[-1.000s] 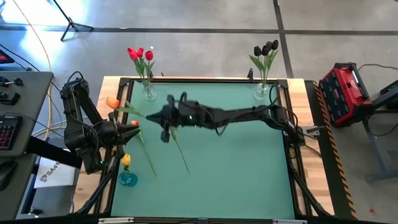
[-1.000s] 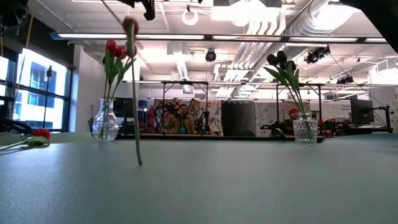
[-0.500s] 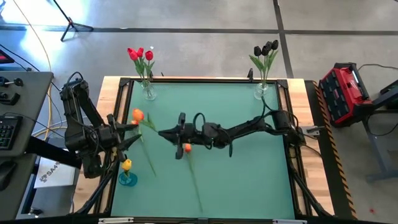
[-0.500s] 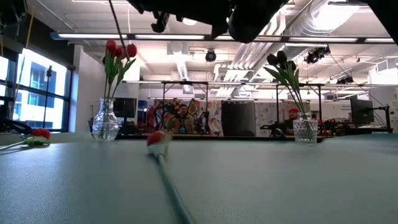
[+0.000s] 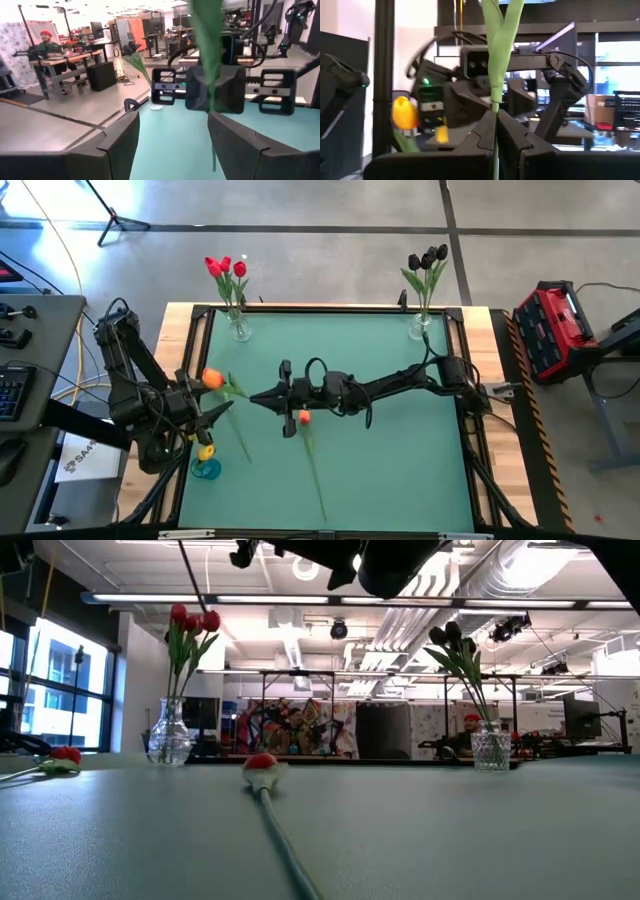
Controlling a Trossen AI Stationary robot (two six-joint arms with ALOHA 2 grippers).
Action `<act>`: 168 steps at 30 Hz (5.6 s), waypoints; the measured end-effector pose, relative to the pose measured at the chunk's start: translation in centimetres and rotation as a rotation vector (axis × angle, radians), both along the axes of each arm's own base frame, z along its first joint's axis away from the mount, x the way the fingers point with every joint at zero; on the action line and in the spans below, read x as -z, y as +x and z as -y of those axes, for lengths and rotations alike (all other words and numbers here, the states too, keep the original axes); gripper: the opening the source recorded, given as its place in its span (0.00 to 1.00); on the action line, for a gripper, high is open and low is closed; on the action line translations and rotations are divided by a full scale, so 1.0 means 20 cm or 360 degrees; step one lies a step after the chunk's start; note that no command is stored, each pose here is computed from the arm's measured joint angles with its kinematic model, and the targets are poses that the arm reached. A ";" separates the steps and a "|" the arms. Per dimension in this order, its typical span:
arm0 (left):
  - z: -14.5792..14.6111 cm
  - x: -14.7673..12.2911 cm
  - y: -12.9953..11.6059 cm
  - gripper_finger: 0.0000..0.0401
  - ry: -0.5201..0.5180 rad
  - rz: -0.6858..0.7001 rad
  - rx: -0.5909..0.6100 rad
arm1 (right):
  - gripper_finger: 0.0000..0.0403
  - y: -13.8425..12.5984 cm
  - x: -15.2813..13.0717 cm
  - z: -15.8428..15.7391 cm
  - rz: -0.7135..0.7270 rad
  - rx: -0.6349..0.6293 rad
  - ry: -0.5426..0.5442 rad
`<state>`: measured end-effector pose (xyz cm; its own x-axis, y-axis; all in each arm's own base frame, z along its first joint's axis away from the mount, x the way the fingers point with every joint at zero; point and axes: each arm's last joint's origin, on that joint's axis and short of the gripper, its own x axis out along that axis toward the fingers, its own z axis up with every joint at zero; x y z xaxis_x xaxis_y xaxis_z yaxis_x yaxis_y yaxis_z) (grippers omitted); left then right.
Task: Sort flowers into vase by color
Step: Put the orange tulip into the blue vase
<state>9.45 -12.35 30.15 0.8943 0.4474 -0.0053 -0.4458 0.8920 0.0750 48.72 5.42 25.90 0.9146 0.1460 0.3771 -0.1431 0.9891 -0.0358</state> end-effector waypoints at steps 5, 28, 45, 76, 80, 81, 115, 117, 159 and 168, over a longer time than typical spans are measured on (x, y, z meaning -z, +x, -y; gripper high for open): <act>0.01 -0.08 0.06 0.56 -0.0019 0.0024 -0.0104 | 0.00 0.00 -0.01 0.06 0.0038 0.0192 0.0054; -0.06 -0.26 0.32 0.48 0.0104 -0.0124 -0.0399 | 0.00 0.00 -0.01 0.08 0.0047 0.0204 -0.0041; -0.06 -0.29 0.31 0.02 0.0222 -0.0204 -0.0343 | 0.09 0.01 0.02 0.05 -0.0066 0.0270 -0.0099; -0.01 -0.28 -0.14 0.00 -0.0404 -0.0580 0.0790 | 0.38 0.00 0.37 0.01 -0.1236 0.0367 0.0453; -0.08 -0.27 -0.20 0.00 -0.0472 -0.0645 0.0814 | 0.38 -0.01 0.37 -0.04 -0.1238 0.0340 0.0441; -0.09 -0.27 -0.21 0.00 -0.0514 -0.0646 0.0801 | 0.38 -0.01 0.37 -0.05 -0.1240 0.0340 0.0439; 0.16 -0.27 -0.31 0.00 -0.0448 -0.0488 0.1002 | 0.38 0.01 0.58 -0.07 -0.1354 0.0417 0.0770; 0.19 -0.25 -0.32 0.00 -0.0415 -0.0492 0.1008 | 0.38 0.01 0.58 -0.07 -0.1351 0.0418 0.0771; 0.18 -0.22 -0.32 0.00 -0.0436 -0.0488 0.0985 | 0.38 0.03 0.58 0.03 -0.1342 0.0439 0.0768; 0.18 -0.11 -0.31 0.06 -0.0391 -0.0495 0.0925 | 0.38 0.02 0.58 -0.02 -0.1365 0.0416 0.0791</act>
